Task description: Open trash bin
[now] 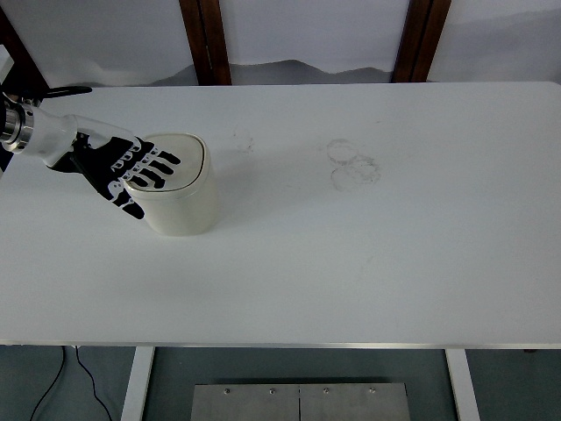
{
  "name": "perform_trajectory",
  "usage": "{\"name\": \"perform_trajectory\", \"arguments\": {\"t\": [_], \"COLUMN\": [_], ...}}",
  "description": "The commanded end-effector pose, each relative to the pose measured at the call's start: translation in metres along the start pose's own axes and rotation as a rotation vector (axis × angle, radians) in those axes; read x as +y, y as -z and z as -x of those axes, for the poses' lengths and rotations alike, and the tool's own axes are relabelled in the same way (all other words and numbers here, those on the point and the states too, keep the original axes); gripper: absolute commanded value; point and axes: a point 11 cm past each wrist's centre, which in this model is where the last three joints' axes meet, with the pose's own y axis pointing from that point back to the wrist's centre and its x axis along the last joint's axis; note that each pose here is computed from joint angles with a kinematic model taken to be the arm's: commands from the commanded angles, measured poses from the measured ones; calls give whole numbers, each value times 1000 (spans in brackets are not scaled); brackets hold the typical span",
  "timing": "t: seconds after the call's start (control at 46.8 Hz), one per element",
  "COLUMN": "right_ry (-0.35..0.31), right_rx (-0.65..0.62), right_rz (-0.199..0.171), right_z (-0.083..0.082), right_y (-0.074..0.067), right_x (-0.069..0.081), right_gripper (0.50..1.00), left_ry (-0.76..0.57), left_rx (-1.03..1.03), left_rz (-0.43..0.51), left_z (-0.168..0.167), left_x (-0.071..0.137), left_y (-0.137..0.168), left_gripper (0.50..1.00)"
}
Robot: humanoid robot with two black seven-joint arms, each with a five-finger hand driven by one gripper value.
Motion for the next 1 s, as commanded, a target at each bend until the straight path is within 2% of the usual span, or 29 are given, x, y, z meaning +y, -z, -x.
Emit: {"name": "perform_trajectory", "arguments": {"t": [0.0, 0.363, 0.684, 0.983], "right_ry": [1, 0, 0, 0], "right_rx": [1, 0, 0, 0], "right_rz": [0, 0, 0, 0], "right_z": [0, 0, 0, 0], "right_y": [0, 0, 0, 0], "right_x": [0, 0, 0, 0], "right_gripper": [995, 995, 995, 995], "left_ry": [2, -22, -105, -236], "left_rx": [2, 3, -56, -41], "left_rz": [-2, 20, 106, 265], "left_z": [0, -6, -25, -58], "left_x": [-1, 7, 38, 82], "left_y": [1, -5, -49, -92], "left_gripper": [1000, 1000, 1000, 1000]}}
